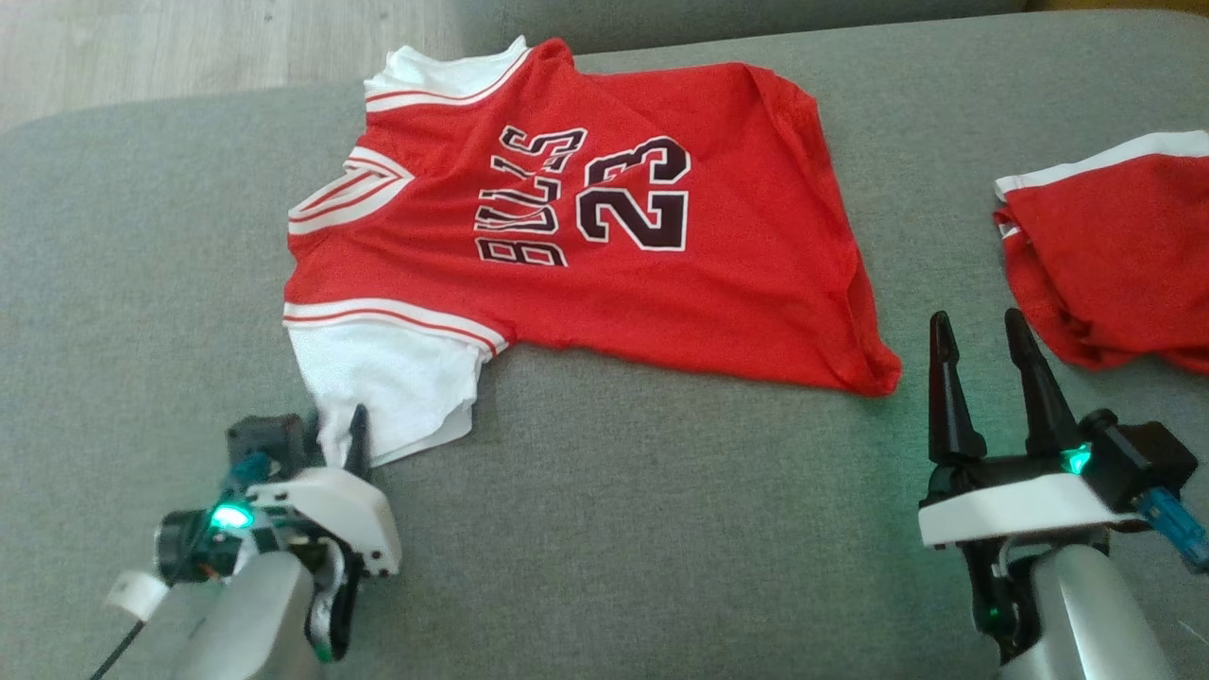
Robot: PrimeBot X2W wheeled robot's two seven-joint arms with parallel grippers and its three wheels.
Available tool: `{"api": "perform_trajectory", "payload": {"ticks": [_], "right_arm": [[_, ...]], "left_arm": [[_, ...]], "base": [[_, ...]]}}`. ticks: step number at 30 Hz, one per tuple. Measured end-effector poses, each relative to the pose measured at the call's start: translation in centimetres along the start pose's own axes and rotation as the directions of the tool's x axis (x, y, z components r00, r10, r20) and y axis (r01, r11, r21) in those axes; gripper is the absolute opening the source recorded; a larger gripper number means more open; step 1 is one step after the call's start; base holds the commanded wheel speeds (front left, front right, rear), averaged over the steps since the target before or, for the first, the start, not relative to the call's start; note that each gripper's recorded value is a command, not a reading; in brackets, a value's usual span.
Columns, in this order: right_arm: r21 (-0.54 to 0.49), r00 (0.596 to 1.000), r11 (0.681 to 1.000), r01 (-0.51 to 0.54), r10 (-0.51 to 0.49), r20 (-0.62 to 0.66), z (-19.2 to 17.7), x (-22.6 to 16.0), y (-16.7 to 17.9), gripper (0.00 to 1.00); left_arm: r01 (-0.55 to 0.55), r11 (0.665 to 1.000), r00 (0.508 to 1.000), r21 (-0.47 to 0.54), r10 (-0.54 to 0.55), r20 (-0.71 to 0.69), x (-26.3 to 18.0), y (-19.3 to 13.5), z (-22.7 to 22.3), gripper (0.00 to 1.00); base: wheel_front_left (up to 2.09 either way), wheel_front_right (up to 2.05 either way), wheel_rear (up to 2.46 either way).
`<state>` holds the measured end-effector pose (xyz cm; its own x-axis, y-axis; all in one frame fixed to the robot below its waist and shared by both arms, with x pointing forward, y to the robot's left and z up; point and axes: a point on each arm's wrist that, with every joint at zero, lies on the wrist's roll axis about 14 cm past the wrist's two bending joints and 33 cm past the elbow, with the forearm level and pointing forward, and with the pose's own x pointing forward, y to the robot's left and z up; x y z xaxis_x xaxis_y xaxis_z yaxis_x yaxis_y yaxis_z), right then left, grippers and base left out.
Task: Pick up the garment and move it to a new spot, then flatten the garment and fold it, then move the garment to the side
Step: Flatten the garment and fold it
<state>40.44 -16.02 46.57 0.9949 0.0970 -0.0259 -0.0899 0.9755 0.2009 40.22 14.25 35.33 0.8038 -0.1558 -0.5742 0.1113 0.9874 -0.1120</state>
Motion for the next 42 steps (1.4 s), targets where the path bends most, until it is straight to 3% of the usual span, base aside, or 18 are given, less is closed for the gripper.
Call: {"api": "perform_trajectory", "payload": {"ticks": [4, 9, 14, 21, 28, 33, 40, 41, 42], "right_arm": [[0.000, 1.000, 1.000, 0.003, -0.003, 0.010, 0.4, -0.2, -0.1, 1.00], [0.000, 1.000, 1.000, -0.003, 0.003, 0.008, 0.4, -0.4, 0.2, 1.00], [0.000, 0.997, 1.000, -0.013, 0.013, -0.075, -2.1, -1.0, 0.6, 1.00], [-0.030, 0.960, 0.997, -0.075, 0.064, -0.274, -6.8, -1.7, 2.2, 1.00], [-0.037, 0.941, 0.997, -0.066, 0.050, -0.335, -8.0, -0.5, 1.7, 1.00], [-0.014, 0.925, 1.000, -0.007, 0.001, -0.379, -9.5, -0.7, 0.2, 1.00], [0.031, 0.924, 0.999, -0.008, 0.019, -0.381, -10.0, 0.3, 0.9, 1.00], [0.038, 0.925, 0.999, -0.011, 0.025, -0.380, -10.0, 0.4, 1.1, 0.98], [0.045, 0.926, 0.999, -0.014, 0.030, -0.376, -10.0, 0.4, 1.3, 0.72]], "left_arm": [[0.035, 0.999, 0.999, 0.002, -0.035, 0.018, -0.4, -1.2, 0.5, 0.00], [0.048, 0.998, 0.989, -0.037, -0.042, 0.143, -1.7, -1.5, 2.2, 0.00], [0.078, 0.996, 0.925, -0.047, -0.055, 0.376, -3.3, -1.8, 7.5, 0.00], [0.068, 0.996, 0.856, -0.063, -0.026, 0.516, -5.2, -1.4, 11.2, 0.00], [0.060, 0.997, 0.826, -0.052, -0.021, 0.564, -5.9, -1.2, 12.4, 0.00], [0.061, 0.997, 0.829, -0.050, -0.023, 0.559, -5.8, -1.0, 12.1, 0.00], [0.068, 0.997, 0.839, -0.046, -0.032, 0.544, -5.3, -1.2, 11.6, 0.00], [0.069, 0.997, 0.840, -0.046, -0.033, 0.542, -5.3, -1.2, 11.5, 0.00], [0.068, 0.997, 0.842, -0.045, -0.033, 0.539, -5.2, -1.2, 11.4, 0.00]], "base": [[0.00, 0.00, 0.00], [0.00, 0.00, 0.00], [0.00, 0.00, 0.00], [0.00, 0.00, 0.00], [0.00, 0.00, 0.00], [0.00, 0.00, 0.00], [0.00, 0.00, 0.00], [0.00, 0.00, 0.00], [0.00, 0.00, 0.00]]}}
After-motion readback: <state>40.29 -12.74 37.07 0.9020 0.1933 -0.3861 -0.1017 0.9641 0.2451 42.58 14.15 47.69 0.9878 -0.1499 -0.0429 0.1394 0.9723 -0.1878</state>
